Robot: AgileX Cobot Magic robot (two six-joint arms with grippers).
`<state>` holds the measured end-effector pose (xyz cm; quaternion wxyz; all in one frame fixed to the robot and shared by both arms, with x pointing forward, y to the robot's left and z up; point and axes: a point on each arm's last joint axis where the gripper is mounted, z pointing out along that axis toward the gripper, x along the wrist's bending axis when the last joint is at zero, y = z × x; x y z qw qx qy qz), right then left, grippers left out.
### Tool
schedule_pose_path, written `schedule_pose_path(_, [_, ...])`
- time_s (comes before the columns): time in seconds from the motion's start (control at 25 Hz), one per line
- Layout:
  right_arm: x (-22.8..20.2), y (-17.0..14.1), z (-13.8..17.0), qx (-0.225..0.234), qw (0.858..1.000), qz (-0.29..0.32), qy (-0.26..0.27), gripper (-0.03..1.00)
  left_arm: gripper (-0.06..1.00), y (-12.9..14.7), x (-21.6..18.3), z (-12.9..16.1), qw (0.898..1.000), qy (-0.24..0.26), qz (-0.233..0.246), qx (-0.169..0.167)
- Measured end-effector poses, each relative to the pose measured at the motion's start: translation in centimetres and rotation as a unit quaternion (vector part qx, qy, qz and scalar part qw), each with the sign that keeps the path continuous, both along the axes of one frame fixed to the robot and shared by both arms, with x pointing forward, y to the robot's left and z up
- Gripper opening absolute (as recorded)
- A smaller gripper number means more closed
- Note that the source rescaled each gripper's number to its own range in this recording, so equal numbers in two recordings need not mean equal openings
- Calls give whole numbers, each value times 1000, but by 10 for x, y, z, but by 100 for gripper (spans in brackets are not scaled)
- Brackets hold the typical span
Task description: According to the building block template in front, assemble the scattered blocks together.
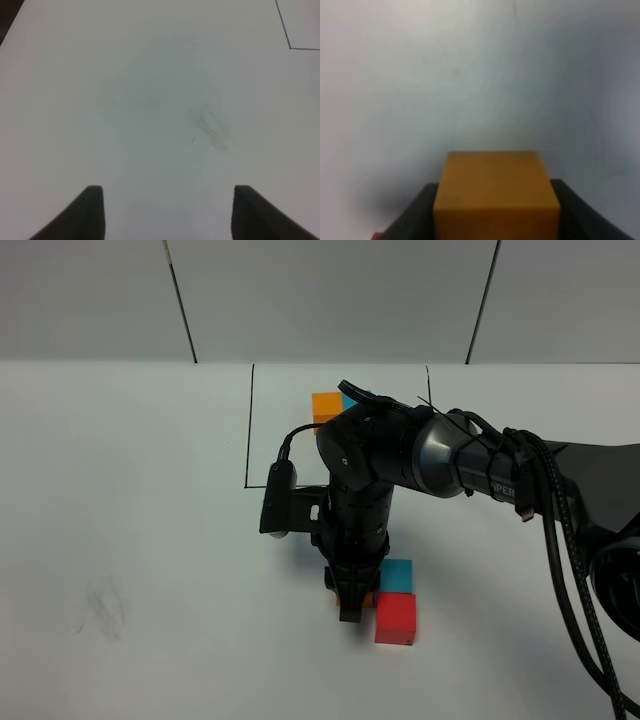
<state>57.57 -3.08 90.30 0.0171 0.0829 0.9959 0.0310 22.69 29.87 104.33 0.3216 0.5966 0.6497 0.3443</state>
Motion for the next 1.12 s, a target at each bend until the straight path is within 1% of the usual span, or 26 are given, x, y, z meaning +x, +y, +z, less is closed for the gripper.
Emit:
schedule_pose_path(0.24, [0,0,0,4,1000,-3,2,26,22,0,0,0,1000,0,0,0])
schedule_pose_path(0.28, [0,0,0,4,1000,-3,2,28,22,0,0,0,1000,0,0,0])
schedule_pose_path(0.36, [0,1,-1,5,1000,-5,5,38,22,0,0,0,1000,0,0,0])
schedule_pose_path(0.48, [0,1,-1,5,1000,-5,5,61,22,0,0,0,1000,0,0,0])
schedule_pose_path(0.6, [0,1,-1,5,1000,-7,6,78,22,0,0,0,1000,0,0,0])
schedule_pose_path(0.72, [0,1,0,5,1000,-17,4,87,22,0,0,0,1000,0,0,0])
schedule_pose_path(0.8, [0,0,6,5,1000,-29,-3,90,22,0,0,0,1000,0,0,0])
schedule_pose_path(0.88, [0,-1,20,13,999,-41,-17,90,22,0,0,0,1000,0,0,0])
schedule_pose_path(1.0, [2,-10,57,49,994,-87,-47,90,22,0,0,0,1000,0,0,0])
schedule_pose_path(1.08, [7,-25,89,78,985,-136,-71,90,22,0,0,0,1000,0,0,0])
schedule_pose_path(1.12, [11,-39,106,89,979,-161,-85,90,22,0,0,0,1000,0,0,0])
